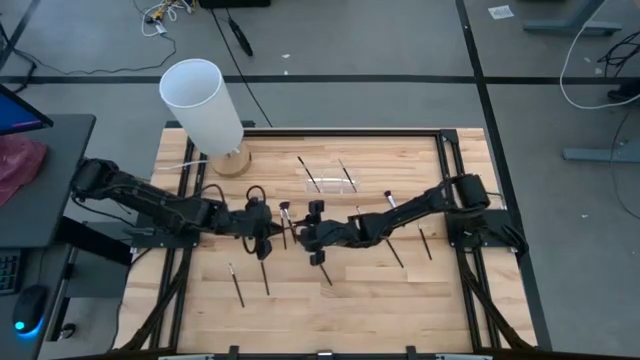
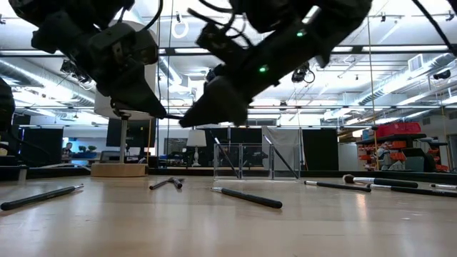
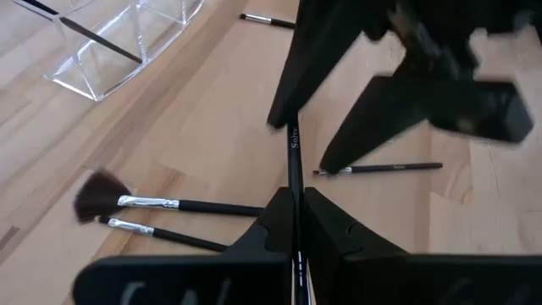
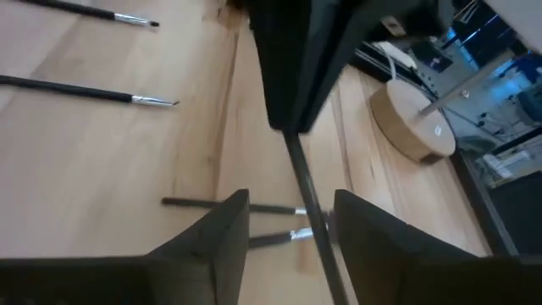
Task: Put items in baskets/containers
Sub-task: Put the black eyeshadow brush into the transparent organizer
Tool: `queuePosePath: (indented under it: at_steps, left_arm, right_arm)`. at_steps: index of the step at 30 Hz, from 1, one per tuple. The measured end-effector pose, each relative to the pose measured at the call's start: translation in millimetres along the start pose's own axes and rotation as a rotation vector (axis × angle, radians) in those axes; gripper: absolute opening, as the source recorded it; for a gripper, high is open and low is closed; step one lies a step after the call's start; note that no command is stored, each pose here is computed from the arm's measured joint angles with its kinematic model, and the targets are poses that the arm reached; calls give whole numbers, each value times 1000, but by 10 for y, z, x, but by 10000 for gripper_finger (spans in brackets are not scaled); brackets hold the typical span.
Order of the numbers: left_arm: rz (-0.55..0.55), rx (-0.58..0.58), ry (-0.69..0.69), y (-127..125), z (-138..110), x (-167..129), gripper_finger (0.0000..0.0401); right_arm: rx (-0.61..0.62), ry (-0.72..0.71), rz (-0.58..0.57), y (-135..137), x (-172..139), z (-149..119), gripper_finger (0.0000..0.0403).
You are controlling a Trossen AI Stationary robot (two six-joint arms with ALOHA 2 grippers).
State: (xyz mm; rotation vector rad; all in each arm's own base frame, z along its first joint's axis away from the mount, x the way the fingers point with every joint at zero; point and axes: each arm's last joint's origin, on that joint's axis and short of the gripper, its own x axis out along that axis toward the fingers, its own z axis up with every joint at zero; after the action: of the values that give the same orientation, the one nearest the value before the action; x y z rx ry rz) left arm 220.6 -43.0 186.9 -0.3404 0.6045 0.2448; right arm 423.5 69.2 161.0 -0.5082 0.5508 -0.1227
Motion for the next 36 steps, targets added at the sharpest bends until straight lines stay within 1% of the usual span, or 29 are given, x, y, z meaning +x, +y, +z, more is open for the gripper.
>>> queuePosePath:
  at_steps: [6,12,20,23,31,34,36]
  left_arm:
    - [12,-9,0,32,14,10,14]
    - [8,-8,4,32,12,10,11]
    - [16,-8,-2,34,15,10,17]
    - [17,-8,-4,34,16,10,13]
    - [19,-14,-16,38,30,13,21]
    - [19,2,-43,33,52,14,25]
    - [-7,23,-95,5,107,2,35]
  right_arm:
    - [-54,18,-21,31,175,106,152]
    - [-71,40,-58,19,175,109,113]
    - [-93,34,-63,-6,185,110,72]
    - [-105,14,-37,-5,188,120,59]
    - [-93,27,-18,-8,194,97,10]
    - [-35,35,-17,-12,192,88,9]
    - [13,33,-15,7,190,38,8]
